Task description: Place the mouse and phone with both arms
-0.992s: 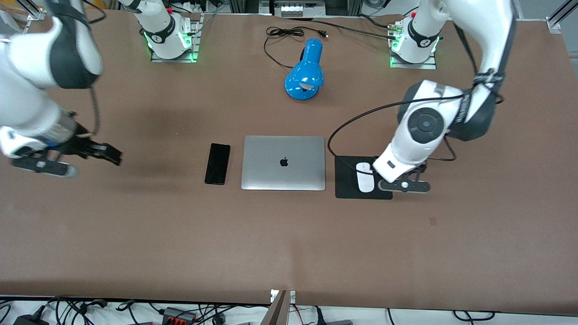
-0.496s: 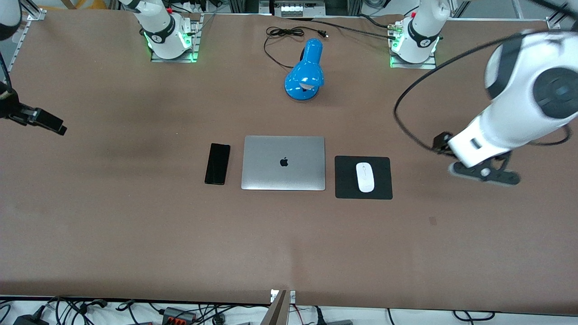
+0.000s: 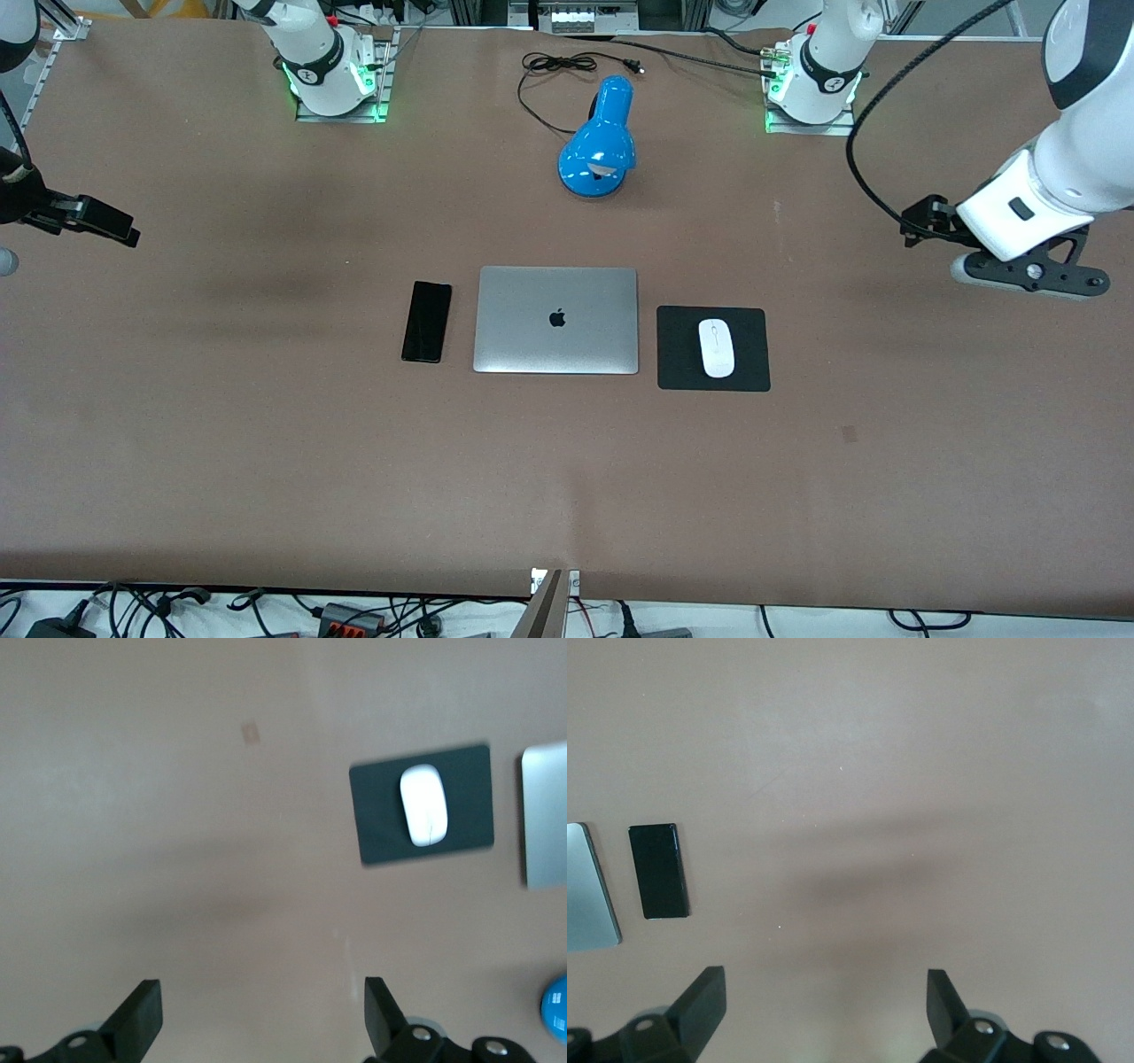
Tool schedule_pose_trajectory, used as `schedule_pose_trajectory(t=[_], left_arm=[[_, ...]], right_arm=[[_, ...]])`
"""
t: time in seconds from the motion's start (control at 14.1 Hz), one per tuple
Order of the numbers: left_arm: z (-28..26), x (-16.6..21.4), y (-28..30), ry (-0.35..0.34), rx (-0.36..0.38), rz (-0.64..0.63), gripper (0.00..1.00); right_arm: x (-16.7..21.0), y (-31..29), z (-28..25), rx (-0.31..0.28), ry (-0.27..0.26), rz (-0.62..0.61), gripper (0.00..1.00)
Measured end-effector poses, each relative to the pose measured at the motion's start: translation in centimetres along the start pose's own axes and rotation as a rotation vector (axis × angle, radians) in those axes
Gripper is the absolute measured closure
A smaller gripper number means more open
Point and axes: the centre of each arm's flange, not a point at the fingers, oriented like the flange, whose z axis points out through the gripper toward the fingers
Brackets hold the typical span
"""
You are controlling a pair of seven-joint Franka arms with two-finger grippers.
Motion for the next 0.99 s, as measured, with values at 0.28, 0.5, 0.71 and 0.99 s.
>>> schedule_pose_trajectory(t=[0.28,0.5,0.71,0.99], left_arm=[[-1.0,-3.4,-3.6,0.094,-0.079,-0.088,0.0],[-2.3,-5.0,-3.4,0.086,-0.081,-0.085,0.0],[-2.0,-4.9,-3.2,0.079,-0.069,-0.08,0.0],[-2.0,-4.9,-3.2,0.078,-0.068,-0.079,0.0]], right_arm=[[0.0,0.1,-0.1,0.0,0.001,-0.001,0.0],[0.0,0.2,-0.1,0.0,0.002,-0.003,0.0],[0.0,0.2,-0.1,0.0,0.002,-0.003,0.0],[0.0,0.3,-0.1,-0.002,0.002,-0.007,0.0]])
